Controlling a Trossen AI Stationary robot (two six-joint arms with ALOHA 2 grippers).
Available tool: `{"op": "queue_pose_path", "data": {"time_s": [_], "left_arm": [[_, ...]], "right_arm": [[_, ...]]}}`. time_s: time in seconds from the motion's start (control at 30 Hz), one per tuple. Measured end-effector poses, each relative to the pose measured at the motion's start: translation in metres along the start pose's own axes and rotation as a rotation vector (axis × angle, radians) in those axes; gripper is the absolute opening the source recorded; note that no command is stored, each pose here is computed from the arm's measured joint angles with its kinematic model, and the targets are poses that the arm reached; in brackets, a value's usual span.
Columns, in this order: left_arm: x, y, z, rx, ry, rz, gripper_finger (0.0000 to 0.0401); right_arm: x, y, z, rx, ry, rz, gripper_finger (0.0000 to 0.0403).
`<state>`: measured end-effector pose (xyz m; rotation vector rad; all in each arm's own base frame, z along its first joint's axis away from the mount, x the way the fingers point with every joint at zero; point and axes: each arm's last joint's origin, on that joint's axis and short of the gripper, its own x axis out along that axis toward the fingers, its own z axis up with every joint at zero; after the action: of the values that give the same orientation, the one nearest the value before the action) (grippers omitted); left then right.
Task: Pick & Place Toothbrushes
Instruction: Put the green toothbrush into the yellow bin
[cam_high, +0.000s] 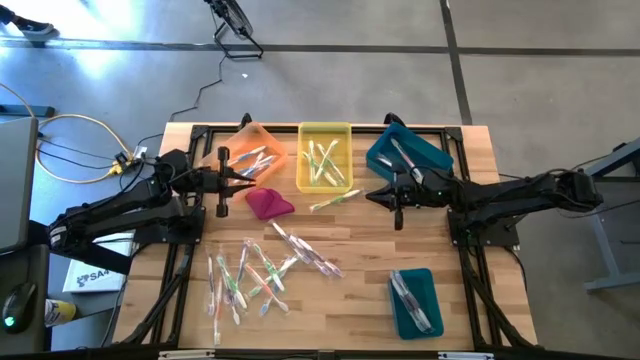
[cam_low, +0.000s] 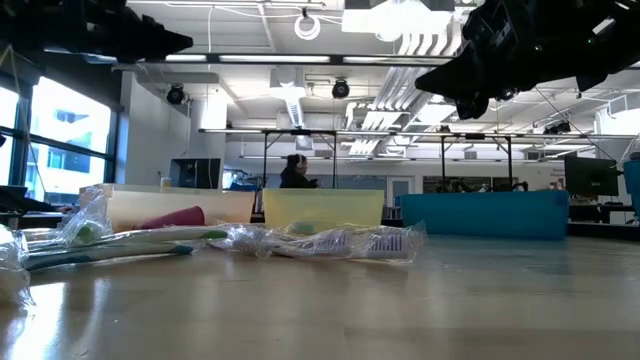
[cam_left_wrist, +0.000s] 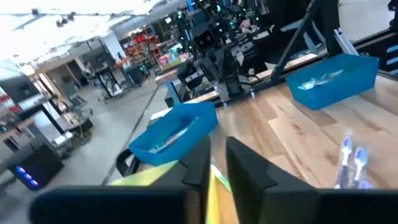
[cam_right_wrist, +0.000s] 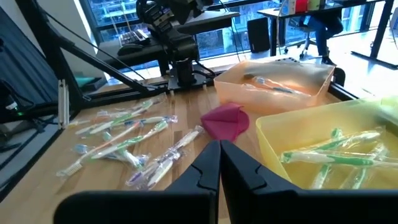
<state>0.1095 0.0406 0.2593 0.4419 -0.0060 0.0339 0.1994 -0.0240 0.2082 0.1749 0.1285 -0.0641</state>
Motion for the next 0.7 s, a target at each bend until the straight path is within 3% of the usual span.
{"op": "queue_pose_path", "data": {"time_s": [0.1,0.23,0.37,0.7], "left_arm": [[0.000,0.001,0.001,0.029,-0.013,0.005,0.0008],[0.000,0.000,0.002,0.031,-0.022,-0.003,0.0007],[0.000,0.000,0.001,0.010,-0.014,-0.008,0.0002],[0.000,0.000,0.001,0.007,-0.012,-0.008,0.0000]], "right_arm": [[0.001,0.000,0.003,0.001,-0.007,0.001,0.0003],[0.009,0.005,0.014,-0.032,0.012,-0.003,0.0003],[0.029,0.012,0.020,-0.095,0.149,-0.061,0.0003],[0.105,0.015,0.025,-0.197,0.450,-0.062,0.0003]]}}
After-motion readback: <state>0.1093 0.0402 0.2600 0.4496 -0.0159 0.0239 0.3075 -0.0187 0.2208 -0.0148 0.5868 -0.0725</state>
